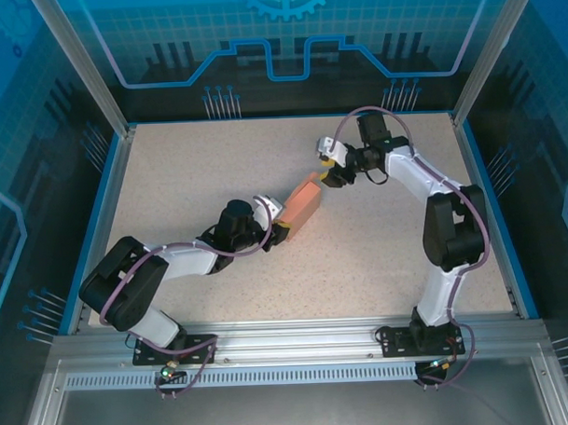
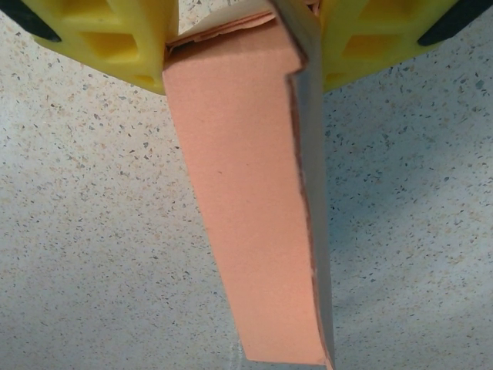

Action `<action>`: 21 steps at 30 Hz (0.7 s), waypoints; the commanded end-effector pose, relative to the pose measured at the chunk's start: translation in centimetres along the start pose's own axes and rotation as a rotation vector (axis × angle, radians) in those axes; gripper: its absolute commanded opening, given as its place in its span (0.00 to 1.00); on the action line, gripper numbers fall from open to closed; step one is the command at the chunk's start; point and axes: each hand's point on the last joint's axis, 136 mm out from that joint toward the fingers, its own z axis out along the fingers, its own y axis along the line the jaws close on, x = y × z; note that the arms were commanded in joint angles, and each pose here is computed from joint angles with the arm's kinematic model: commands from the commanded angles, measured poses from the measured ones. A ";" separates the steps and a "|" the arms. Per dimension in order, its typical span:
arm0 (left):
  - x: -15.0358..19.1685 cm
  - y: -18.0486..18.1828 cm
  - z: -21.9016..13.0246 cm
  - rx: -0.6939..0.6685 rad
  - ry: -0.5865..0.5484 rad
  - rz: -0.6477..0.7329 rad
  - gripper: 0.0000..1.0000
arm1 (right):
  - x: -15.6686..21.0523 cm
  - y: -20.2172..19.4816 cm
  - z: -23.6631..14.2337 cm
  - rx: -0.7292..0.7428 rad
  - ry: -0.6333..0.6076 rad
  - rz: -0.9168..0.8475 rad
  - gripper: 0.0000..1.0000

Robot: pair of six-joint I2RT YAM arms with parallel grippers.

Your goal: Fold the paper box

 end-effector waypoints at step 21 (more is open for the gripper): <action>-0.5 -0.1 0.0 0.017 0.000 -0.007 0.36 | -0.8 1.8 1.8 -0.036 0.099 0.056 0.06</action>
